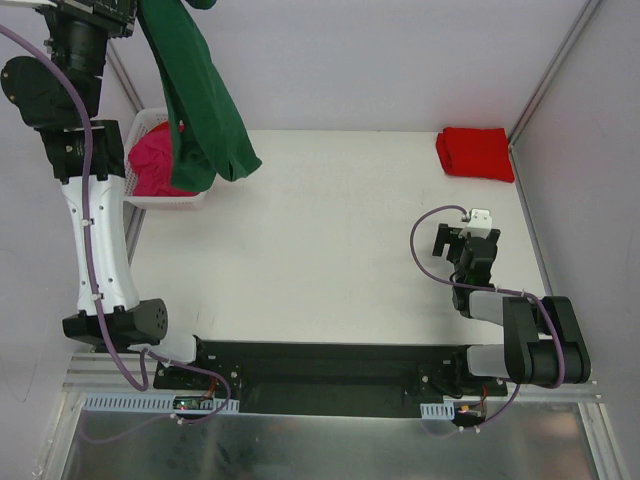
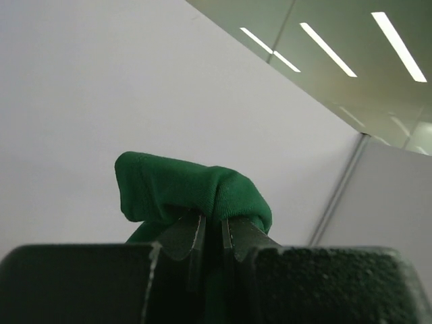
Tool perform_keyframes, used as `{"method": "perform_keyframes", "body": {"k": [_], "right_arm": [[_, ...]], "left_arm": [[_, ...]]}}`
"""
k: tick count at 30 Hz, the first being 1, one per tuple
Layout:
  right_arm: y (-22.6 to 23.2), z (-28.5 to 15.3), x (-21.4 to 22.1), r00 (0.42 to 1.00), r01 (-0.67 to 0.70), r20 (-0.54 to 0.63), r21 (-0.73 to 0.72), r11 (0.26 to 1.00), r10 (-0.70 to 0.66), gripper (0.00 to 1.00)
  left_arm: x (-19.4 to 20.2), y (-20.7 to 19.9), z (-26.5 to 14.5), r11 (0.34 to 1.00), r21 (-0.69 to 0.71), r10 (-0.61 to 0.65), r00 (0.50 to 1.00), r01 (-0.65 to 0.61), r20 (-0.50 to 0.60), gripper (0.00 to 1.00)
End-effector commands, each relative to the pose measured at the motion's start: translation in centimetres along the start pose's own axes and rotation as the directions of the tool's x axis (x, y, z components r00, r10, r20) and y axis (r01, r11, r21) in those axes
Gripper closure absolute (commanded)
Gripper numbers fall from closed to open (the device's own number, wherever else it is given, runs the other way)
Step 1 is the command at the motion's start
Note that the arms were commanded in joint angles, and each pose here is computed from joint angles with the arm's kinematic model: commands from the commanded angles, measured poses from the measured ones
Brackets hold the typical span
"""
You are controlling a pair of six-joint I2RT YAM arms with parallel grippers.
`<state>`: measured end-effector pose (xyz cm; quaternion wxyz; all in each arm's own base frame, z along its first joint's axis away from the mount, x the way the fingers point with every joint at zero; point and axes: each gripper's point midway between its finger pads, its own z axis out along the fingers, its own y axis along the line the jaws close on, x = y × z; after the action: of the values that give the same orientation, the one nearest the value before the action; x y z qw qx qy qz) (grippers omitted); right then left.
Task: Fold and stack the t-shirts
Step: Move the tshirt to the center of the board
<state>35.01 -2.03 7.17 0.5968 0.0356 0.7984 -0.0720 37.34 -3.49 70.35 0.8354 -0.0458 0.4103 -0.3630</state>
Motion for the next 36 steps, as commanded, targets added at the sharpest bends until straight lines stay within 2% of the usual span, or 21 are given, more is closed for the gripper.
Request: {"method": "perform_keyframes", "body": {"k": [1,2,3,5,6,8,9,10,12,19,27,28,30,31,33,34,36], "right_arm": [[0.3,0.1,-1.3,0.999,-0.005,0.053,-0.011,1.0,0.006,0.04],[0.3,0.1,-1.3,0.999,-0.004,0.053,-0.011,1.0,0.005,0.04],[0.3,0.1,-1.3,0.998,-0.005,0.055,-0.013,1.0,0.006,0.04],[0.3,0.1,-1.3,0.999,-0.005,0.053,-0.011,1.0,0.006,0.04],[0.3,0.1,-1.3,0.999,-0.006,0.053,-0.011,1.0,0.006,0.04],[0.3,0.1,-1.3,0.998,-0.005,0.055,-0.011,1.0,0.006,0.04],[0.3,0.1,-1.2,0.999,-0.005,0.052,-0.011,1.0,0.006,0.04],[0.2,0.1,-1.3,0.999,-0.006,0.053,-0.01,1.0,0.006,0.04],[0.3,0.1,-1.3,0.999,-0.005,0.053,-0.011,1.0,0.006,0.04],[0.2,0.1,-1.3,0.998,-0.004,0.055,-0.01,1.0,0.005,0.04],[0.2,0.1,-1.3,0.998,-0.006,0.054,-0.01,1.0,0.006,0.04],[0.2,0.1,-1.4,0.998,-0.006,0.055,-0.01,1.0,0.006,0.04],[0.2,0.1,-1.3,0.999,-0.006,0.053,-0.008,1.0,0.006,0.04],[0.2,0.1,-1.3,0.999,-0.006,0.053,-0.01,1.0,0.006,0.04],[0.2,0.1,-1.3,0.999,-0.006,0.053,-0.01,1.0,0.006,0.04],[0.3,0.1,-1.3,0.999,-0.006,0.053,-0.011,1.0,0.006,0.04],[0.2,0.1,-1.3,0.998,-0.006,0.054,-0.01,1.0,0.006,0.04]], "left_arm": [[-3.7,-8.7,-3.5,0.973,0.227,-0.06,0.997,0.05,0.037,1.0],[-4.0,-10.1,-4.7,0.965,0.252,-0.08,0.997,0.073,0.021,1.0],[-2.4,-8.8,-5.0,0.969,0.226,-0.104,0.994,0.104,-0.012,1.0],[-2.4,-10.3,-6.6,0.96,0.251,-0.123,0.992,0.126,-0.03,1.0],[-0.7,-8.9,-7.1,0.962,0.22,-0.146,0.987,0.158,-0.071,1.0],[-0.5,-9.9,-8.7,0.955,0.232,-0.17,0.982,0.185,-0.082,1.0],[1.5,-8.4,-9.3,0.956,0.196,-0.199,0.972,0.22,-0.122,1.0],[1.5,-9.0,-10.3,0.952,0.202,-0.206,0.971,0.228,-0.125,1.0],[3.5,-7.7,-11.3,0.947,0.165,-0.249,0.954,0.276,-0.167,1.0],[7.9,-6.9,-14.5,0.914,0.114,-0.344,0.893,0.389,-0.289,1.0],[13.5,-8.3,-16.0,0.832,0.102,-0.436,0.756,0.545,-0.489,1.0],[14.9,-9.6,-16.0,0.802,0.111,-0.449,0.716,0.586,-0.535,1.0],[16.0,-11.4,-16.0,0.772,0.138,-0.44,0.678,0.621,-0.589,1.0],[17.5,-12.7,-16.1,0.739,0.143,-0.445,0.636,0.659,-0.631,1.0],[18.4,-14.2,-16.1,0.699,0.153,-0.446,0.593,0.699,-0.671,1.0],[19.8,-15.5,-16.3,0.662,0.147,-0.447,0.544,0.735,-0.71,1.0],[20.1,-17.3,-16.5,0.608,0.17,-0.439,0.507,0.776,-0.742,1.0]]}}
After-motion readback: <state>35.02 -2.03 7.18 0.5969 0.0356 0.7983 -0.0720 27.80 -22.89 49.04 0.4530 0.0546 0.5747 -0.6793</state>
